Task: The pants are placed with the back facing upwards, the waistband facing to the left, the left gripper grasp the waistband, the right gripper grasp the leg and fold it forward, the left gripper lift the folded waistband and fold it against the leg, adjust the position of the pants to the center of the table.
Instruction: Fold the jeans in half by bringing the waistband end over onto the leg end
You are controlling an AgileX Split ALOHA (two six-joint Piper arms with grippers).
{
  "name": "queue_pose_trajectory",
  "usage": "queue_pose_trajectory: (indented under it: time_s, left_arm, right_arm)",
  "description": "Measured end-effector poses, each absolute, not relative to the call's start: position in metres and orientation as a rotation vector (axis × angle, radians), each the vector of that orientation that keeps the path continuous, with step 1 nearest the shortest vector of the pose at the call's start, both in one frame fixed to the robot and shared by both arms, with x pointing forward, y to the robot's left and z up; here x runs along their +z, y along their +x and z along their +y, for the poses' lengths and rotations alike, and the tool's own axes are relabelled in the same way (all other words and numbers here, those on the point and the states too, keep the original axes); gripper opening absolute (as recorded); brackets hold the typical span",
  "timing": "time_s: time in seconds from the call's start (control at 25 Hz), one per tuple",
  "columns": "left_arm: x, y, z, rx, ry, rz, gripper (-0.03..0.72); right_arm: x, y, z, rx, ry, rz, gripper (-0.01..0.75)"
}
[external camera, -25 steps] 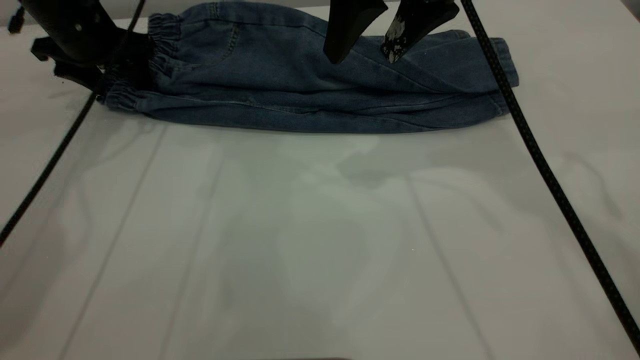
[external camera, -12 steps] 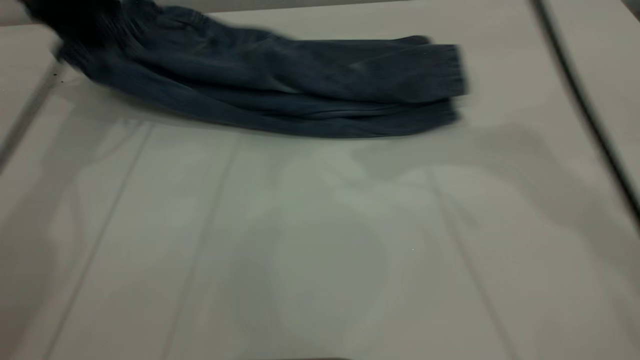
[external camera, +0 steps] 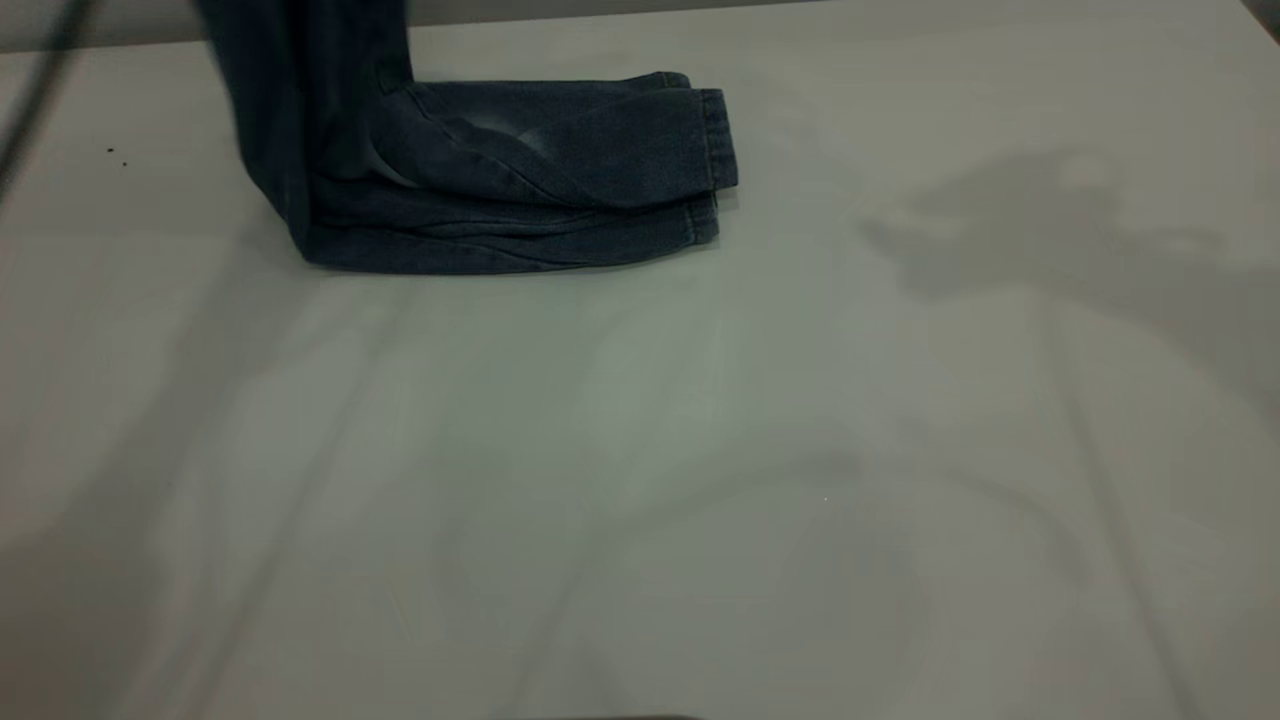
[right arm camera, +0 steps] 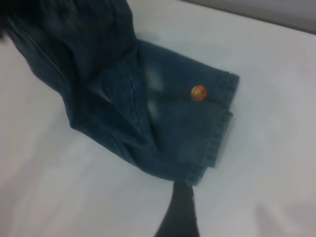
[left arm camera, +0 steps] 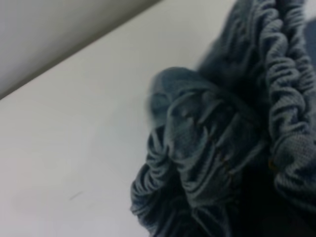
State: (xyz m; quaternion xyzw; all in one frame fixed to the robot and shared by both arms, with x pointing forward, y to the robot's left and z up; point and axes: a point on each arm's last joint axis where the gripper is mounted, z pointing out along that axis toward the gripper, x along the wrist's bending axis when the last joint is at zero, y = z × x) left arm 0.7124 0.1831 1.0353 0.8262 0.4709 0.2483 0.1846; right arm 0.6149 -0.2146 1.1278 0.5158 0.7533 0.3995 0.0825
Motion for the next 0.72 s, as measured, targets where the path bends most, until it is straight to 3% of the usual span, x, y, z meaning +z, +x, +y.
queue_pose_trajectory:
  time_s: [0.24, 0.48, 0.56, 0.72]
  left_arm:
    - [0.988, 0.708, 0.099, 0.648, 2.373, 1.106, 0.087]
    - [0.947, 0.701, 0.057, 0.593, 2.38, 1.058, 0.118]
    - [0.944, 0.699, 0.051, 0.585, 2.369, 1.062, 0.167]
    - [0.954, 0.701, 0.049, 0.588, 2.332, 1.083, 0.358]
  right_arm:
    - [1.128, 0.614, -0.215, 1.201, 1.551, 2.255, 0.573]
    - [1.128, 0.614, -0.214, 1.2, 1.555, 2.263, 0.573]
    - [1.127, 0.613, -0.214, 1.198, 1.555, 2.268, 0.573]
    - [1.127, 0.613, -0.214, 1.197, 1.556, 2.273, 0.573]
